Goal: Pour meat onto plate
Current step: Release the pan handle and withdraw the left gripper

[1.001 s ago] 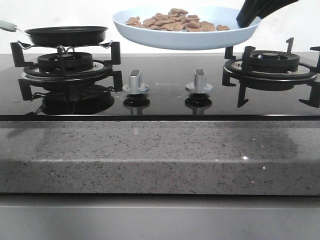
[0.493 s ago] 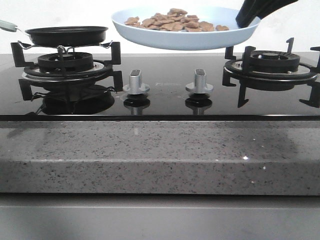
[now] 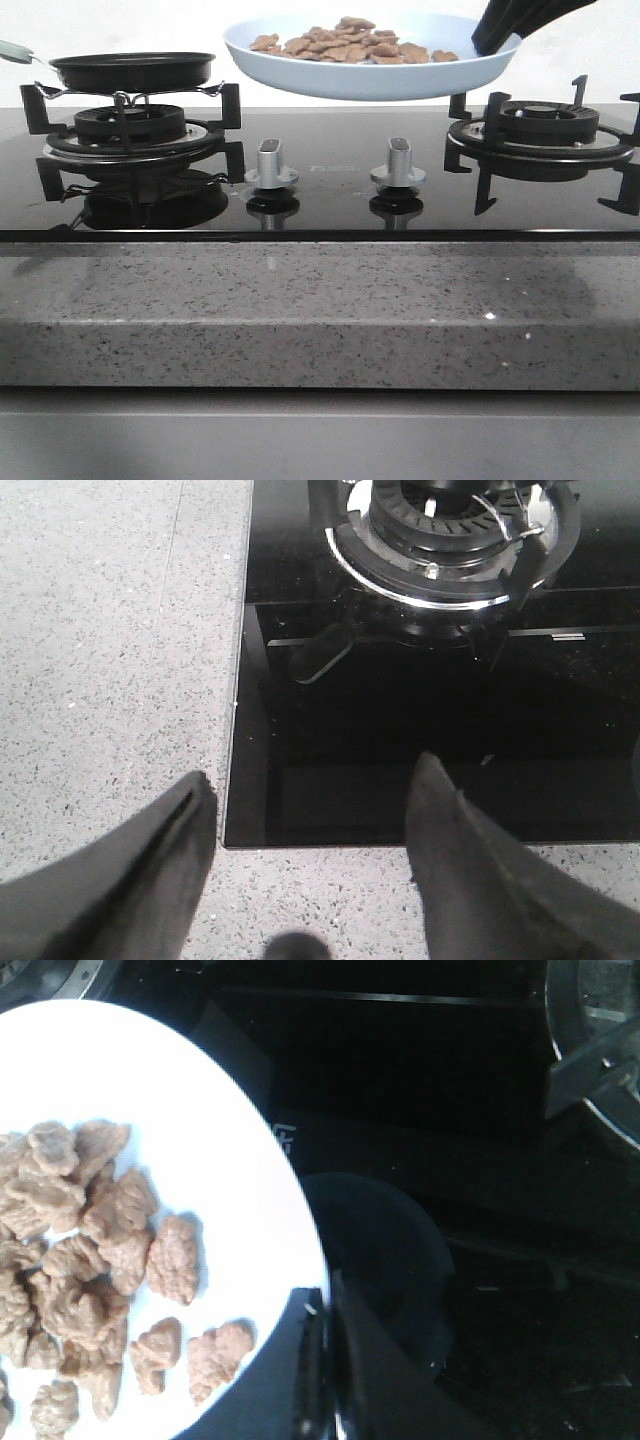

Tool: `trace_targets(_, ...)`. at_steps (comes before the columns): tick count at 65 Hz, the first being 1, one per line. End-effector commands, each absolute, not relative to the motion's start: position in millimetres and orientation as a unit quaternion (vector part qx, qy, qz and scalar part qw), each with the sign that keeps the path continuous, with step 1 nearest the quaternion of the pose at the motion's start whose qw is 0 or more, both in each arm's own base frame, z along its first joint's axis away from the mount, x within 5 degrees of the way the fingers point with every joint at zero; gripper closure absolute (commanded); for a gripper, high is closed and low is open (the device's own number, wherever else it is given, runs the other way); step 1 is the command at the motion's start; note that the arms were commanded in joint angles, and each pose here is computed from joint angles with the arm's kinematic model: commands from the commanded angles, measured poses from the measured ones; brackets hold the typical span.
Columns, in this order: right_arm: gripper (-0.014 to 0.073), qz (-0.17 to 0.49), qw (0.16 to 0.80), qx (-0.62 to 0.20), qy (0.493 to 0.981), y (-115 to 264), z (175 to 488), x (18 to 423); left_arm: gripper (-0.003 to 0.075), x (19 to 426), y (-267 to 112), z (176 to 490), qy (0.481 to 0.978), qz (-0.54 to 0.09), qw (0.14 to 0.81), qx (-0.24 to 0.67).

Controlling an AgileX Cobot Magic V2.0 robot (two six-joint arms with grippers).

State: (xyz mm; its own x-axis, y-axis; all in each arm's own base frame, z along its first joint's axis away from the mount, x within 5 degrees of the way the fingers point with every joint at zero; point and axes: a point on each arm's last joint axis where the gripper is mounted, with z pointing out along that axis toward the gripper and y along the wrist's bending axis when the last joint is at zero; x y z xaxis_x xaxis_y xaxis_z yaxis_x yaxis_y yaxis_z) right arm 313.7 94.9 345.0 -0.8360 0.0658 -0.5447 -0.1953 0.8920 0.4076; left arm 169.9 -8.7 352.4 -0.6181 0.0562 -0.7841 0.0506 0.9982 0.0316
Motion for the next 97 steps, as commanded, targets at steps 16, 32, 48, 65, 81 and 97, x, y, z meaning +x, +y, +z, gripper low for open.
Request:
trace_targets(16,0.0666,0.249,0.337,-0.032,0.908,94,372,308,0.0314,173,-11,367,0.876,-0.003,0.481,0.029)
trace_targets(32,0.0666,0.249,0.338,-0.032,0.907,94,372,308,0.0314,173,-11,367,0.876,-0.003,0.481,0.029)
trace_targets(48,0.0666,0.238,0.371,-0.052,0.896,94,378,316,0.0314,173,-11,367,0.876,-0.003,0.481,0.029)
trace_targets(65,0.0666,0.240,0.375,-0.073,0.893,103,392,350,0.0314,173,-11,367,0.876,-0.003,0.481,0.029)
trace_targets(81,0.0664,0.220,0.373,-0.099,0.896,111,395,394,0.0314,173,-11,367,0.876,-0.003,0.481,0.029)
trace_targets(97,0.0664,0.201,0.372,-0.108,0.900,115,380,433,0.0314,173,-11,367,0.876,-0.003,0.481,0.029)
